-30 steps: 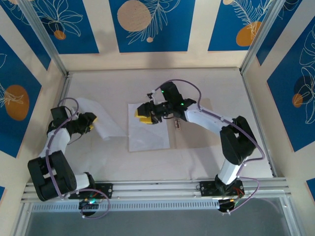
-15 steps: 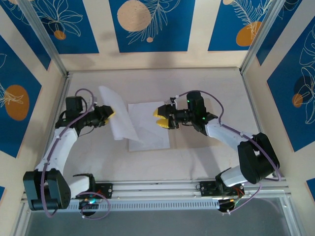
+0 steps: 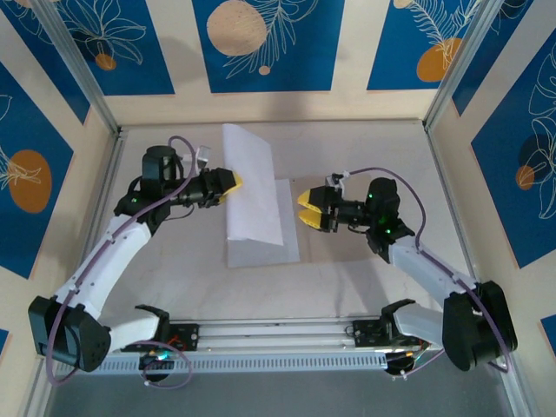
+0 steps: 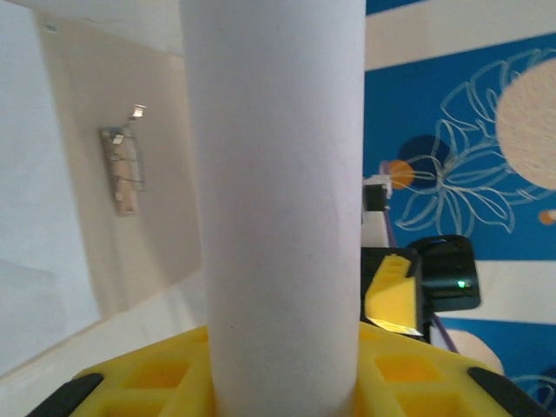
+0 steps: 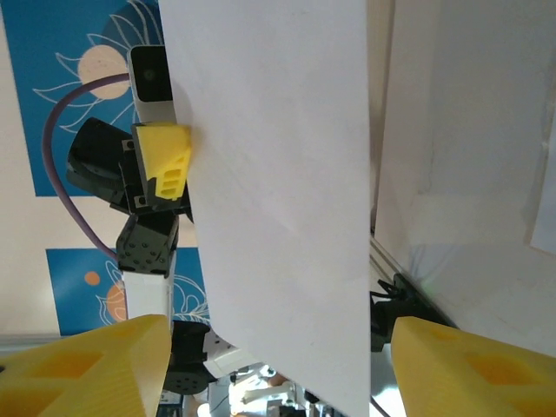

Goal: Put the files into the folder

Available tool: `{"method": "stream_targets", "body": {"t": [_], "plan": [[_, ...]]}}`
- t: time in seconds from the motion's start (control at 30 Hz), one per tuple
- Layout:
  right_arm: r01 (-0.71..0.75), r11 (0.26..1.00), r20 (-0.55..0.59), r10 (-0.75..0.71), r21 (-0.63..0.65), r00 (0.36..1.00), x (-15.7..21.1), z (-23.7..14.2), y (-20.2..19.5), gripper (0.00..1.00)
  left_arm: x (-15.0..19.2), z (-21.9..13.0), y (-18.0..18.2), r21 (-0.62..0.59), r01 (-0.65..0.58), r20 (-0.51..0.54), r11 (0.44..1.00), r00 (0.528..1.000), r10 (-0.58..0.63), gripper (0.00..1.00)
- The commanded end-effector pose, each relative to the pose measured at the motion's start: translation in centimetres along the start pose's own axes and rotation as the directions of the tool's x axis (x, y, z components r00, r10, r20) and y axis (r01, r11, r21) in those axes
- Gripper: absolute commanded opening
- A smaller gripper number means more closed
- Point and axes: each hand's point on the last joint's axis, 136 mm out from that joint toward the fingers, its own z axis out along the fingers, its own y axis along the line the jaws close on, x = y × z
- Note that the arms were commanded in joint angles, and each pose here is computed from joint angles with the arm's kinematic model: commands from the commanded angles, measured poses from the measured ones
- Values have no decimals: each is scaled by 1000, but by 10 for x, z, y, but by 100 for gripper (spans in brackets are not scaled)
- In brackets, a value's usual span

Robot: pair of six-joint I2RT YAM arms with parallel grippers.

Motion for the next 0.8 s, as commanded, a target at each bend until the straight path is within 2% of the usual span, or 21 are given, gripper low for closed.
{"method": "stream_targets", "body": {"t": [0.0, 0.13, 0.37, 0.47, 0.77], "plan": [[65, 997, 7, -64, -44, 998, 7, -9, 19, 70, 1, 2, -49, 129, -56, -17, 990, 998, 58, 33], [91, 994, -7, -91, -62, 996, 11, -12, 36, 71, 14, 7, -80, 205, -111, -57, 972, 990, 125, 34], [167, 980, -25, -171, -112, 985, 15, -12, 66, 70, 39, 11, -107, 316, -154, -118, 936, 973, 200, 34], [185, 974, -39, -191, -132, 981, 17, -11, 75, 68, 47, 13, -109, 336, -164, -144, 927, 964, 222, 34], [269, 940, -28, -281, -208, 959, 27, -17, 109, 62, 57, 17, -86, 293, -163, -175, 942, 960, 220, 34]]}}
